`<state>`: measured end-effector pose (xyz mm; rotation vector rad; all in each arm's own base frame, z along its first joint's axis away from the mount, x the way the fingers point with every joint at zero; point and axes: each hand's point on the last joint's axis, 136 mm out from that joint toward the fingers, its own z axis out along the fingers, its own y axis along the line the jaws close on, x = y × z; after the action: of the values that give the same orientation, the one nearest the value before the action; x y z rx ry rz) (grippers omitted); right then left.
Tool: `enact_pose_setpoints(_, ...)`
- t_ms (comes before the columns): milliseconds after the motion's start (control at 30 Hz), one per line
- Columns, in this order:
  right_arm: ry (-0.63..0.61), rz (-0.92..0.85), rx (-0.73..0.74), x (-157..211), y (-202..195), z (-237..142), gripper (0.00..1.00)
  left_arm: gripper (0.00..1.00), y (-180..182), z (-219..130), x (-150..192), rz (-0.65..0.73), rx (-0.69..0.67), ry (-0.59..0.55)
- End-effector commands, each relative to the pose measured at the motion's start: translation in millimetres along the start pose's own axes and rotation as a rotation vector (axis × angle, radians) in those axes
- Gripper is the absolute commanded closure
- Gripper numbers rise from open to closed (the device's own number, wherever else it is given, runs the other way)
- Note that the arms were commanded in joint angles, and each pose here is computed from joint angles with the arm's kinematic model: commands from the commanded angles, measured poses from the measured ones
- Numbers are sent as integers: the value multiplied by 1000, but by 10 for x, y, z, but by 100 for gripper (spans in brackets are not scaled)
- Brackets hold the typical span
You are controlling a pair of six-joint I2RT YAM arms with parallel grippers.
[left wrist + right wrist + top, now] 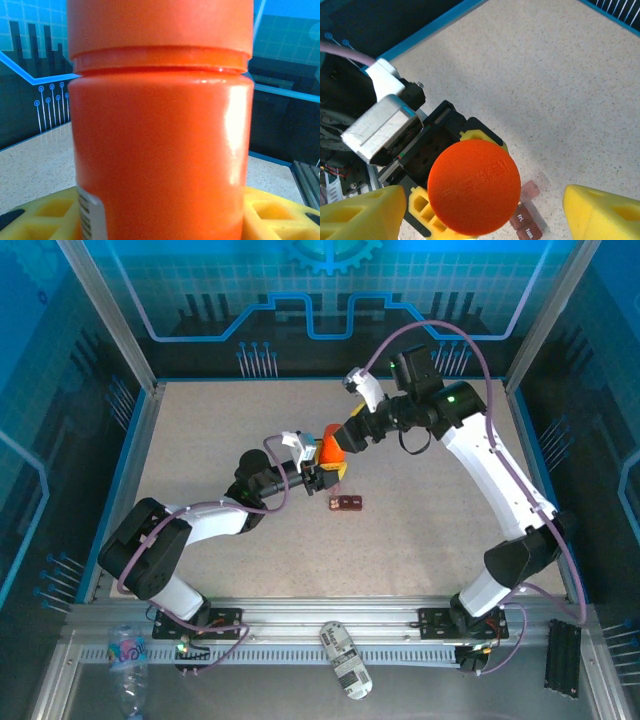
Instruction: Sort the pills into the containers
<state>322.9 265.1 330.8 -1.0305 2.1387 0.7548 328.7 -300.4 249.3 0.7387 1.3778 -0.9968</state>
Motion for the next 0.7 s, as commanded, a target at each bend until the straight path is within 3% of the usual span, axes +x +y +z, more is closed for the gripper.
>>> enact_pose_setpoints(0, 29, -27, -46, 27, 128, 27, 19, 100, -84, 9, -273, 40, 39, -61)
enact_pose_setpoints(533, 40, 9, -70, 29, 99, 175, 36, 100, -86, 2, -271, 42, 39, -63)
enact_pose_setpoints(667, 38, 13, -69, 21, 92, 181, 48, 100, -88, 0, -267, 40, 39, -62)
